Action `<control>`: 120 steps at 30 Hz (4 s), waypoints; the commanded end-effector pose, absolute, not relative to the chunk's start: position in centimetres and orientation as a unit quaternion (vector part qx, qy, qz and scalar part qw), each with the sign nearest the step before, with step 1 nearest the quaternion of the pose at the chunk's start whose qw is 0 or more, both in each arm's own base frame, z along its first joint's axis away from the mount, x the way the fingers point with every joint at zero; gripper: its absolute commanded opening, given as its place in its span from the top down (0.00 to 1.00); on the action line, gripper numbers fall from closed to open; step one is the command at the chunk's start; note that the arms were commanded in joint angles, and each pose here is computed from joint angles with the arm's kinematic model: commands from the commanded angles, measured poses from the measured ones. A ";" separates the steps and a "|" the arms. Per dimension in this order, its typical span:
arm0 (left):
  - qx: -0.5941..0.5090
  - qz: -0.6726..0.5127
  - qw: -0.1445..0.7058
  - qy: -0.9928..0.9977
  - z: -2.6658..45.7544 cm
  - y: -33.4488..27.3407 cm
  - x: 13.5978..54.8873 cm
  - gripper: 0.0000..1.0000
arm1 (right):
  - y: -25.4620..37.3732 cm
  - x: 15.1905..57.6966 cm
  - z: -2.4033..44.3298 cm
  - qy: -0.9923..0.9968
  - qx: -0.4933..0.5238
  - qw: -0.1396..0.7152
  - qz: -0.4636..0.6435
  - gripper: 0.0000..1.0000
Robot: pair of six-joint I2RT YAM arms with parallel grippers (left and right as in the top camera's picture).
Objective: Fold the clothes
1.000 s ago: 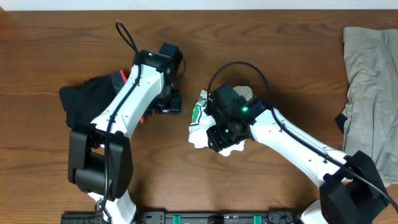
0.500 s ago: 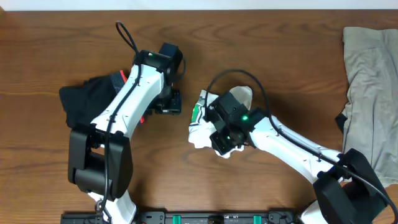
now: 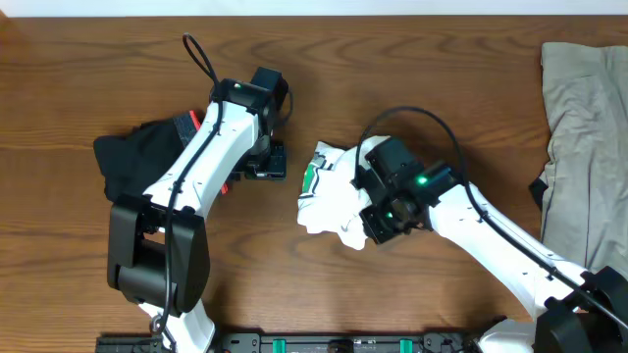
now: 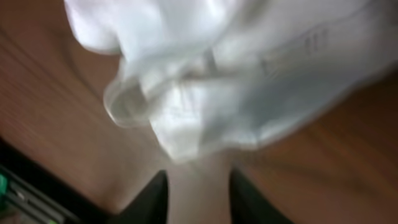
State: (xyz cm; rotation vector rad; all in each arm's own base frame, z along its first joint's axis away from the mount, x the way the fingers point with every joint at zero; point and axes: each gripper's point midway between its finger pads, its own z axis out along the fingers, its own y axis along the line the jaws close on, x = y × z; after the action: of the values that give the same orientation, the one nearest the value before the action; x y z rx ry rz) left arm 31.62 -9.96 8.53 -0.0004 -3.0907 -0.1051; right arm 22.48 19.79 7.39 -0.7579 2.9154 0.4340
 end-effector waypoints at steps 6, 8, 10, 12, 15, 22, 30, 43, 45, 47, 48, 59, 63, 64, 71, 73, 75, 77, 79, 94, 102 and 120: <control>-0.003 -0.044 0.030 -0.999 8.2 -9.6 31.5 0.32 | 22.5 25.1 7.2 0.937 -0.279 0.100 0.185 0.64; -0.003 -0.044 0.030 -0.999 8.2 -9.6 31.5 0.32 | 22.8 25.0 6.4 0.937 -0.279 0.088 0.189 0.65; -0.003 -0.044 0.030 -0.999 8.2 -9.6 31.5 0.32 | 23.7 24.2 5.7 0.928 -0.296 0.066 0.217 0.67; -0.003 -0.044 0.030 -0.999 8.2 -9.6 31.5 0.32 | 24.6 23.4 5.5 0.913 -0.317 0.049 0.250 0.67; -0.003 -0.044 0.030 -0.999 8.2 -9.6 31.5 0.32 | 25.0 22.8 5.3 0.903 -0.335 0.041 0.265 0.67; -0.003 -0.044 0.030 -0.999 8.2 -9.6 31.5 0.32 | 23.8 22.3 4.8 0.905 -0.350 0.027 0.240 0.68; -0.003 -0.042 0.024 -0.999 8.1 -9.7 31.8 0.32 | 25.3 22.5 5.5 0.888 -0.366 0.046 0.273 0.70; -0.003 -0.042 0.026 -0.999 8.1 -9.7 31.7 0.32 | 25.9 24.1 5.4 0.885 -0.374 0.082 0.267 0.76; -0.003 -0.043 0.027 -0.999 8.1 -9.7 31.6 0.32 | 25.7 23.8 5.0 0.887 -0.372 0.073 0.266 0.76; -0.003 -0.043 0.028 -0.999 8.2 -9.6 31.6 0.32 | 25.4 23.3 4.6 0.888 -0.371 0.065 0.264 0.76; -0.003 -0.043 0.029 -0.999 8.2 -9.6 31.6 0.32 | 25.2 23.1 4.3 0.888 -0.371 0.062 0.263 0.76; -0.003 -0.044 0.030 -0.999 8.2 -9.6 31.5 0.32 | 23.5 19.4 2.6 0.883 -0.383 -0.001 0.271 0.82; -0.003 -0.044 0.030 -0.999 8.2 -9.6 31.5 0.32 | 20.8 19.8 2.1 0.926 -0.322 -0.020 0.195 0.87; -0.003 -0.044 0.030 -0.999 8.2 -9.6 31.5 0.32 | 19.7 20.0 1.9 0.940 -0.298 -0.022 0.163 0.88; -0.003 -0.044 0.030 -0.999 8.2 -9.6 31.5 0.32 | 15.5 21.1 2.8 0.983 -0.178 0.000 0.043 0.83; -0.003 -0.044 0.031 -0.999 8.2 -9.6 31.5 0.32 | 15.7 21.5 3.5 0.983 -0.175 0.017 0.051 0.78; -0.004 -0.046 0.037 -0.998 8.2 -9.5 31.2 0.32 | 15.5 22.0 4.1 0.987 -0.151 0.031 0.054 0.75; -0.004 -0.049 0.046 -0.998 8.2 -9.4 30.7 0.32 | 15.1 22.7 4.7 0.990 -0.116 0.044 0.061 0.71; -0.003 -0.039 0.058 -0.998 8.3 -9.7 30.2 0.32 | 15.0 23.6 5.1 0.991 -0.092 0.057 0.077 0.63; -0.047 0.111 0.109 -0.987 4.7 -17.8 26.0 0.34 | 21.3 25.9 5.7 0.959 -0.110 0.072 0.253 0.66; -0.044 0.102 0.132 -0.985 1.9 -17.3 23.7 0.46 | 21.7 26.5 3.8 0.960 -0.102 0.061 0.252 0.82; -0.043 0.100 0.136 -0.985 1.9 -17.2 23.4 0.57 | 15.3 30.0 4.3 0.965 -0.050 0.094 0.241 0.99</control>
State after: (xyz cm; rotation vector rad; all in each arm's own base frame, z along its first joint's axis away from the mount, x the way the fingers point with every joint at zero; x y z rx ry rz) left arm 23.63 -17.23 2.12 -0.1274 -2.8658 0.2892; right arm 29.63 16.55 3.78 -0.1035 2.8898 0.7013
